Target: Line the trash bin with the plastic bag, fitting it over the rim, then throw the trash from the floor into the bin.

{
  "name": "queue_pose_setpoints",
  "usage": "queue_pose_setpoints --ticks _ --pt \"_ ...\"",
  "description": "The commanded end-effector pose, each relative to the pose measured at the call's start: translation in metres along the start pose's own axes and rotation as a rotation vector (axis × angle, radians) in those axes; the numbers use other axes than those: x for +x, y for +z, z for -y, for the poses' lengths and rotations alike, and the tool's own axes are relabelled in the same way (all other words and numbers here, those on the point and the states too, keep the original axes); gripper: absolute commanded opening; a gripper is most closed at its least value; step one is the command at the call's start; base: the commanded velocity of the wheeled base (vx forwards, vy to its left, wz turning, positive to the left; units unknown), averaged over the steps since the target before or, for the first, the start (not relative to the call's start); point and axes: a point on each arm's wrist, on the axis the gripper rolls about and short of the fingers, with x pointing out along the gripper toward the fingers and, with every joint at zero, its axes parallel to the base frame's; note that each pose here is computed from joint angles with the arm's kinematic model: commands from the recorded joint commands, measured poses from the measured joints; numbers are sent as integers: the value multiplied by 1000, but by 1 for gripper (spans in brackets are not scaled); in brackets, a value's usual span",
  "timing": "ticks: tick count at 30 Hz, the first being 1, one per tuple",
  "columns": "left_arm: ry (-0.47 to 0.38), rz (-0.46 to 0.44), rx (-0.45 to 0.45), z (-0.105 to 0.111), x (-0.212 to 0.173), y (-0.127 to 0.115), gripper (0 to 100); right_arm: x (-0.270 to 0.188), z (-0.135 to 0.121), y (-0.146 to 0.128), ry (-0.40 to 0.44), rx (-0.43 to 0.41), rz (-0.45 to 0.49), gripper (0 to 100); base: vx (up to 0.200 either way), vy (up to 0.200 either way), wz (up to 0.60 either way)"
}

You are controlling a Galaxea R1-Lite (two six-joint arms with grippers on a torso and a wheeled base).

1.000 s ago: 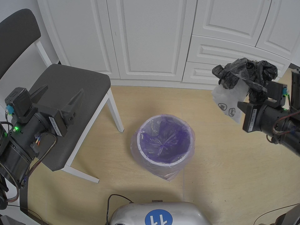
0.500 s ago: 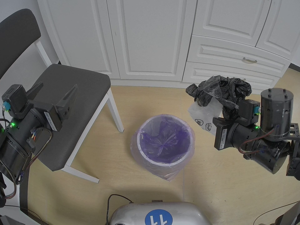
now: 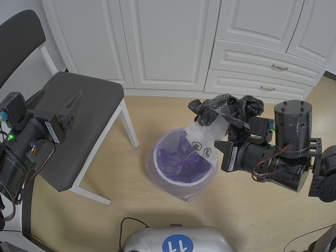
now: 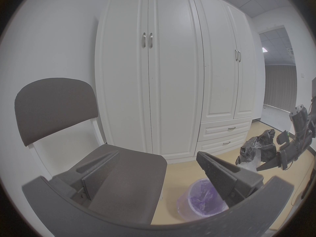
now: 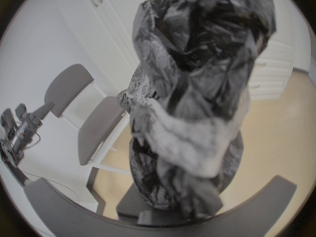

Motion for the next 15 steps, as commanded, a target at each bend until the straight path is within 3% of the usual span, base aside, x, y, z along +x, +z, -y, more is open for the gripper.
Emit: queue_pose_setpoints --ticks 1,12,15 --pt "6 11 -5 -2 -2 3 100 13 -3 -1 33 58 -29 0 0 0 0" --pt "41 20 -2 -10 2 5 100 52 -11 -8 70 249 -105 0 0 0 0" --pt "37 31 2 -16 4 5 100 61 -13 -9 59 310 -163 0 0 0 0"
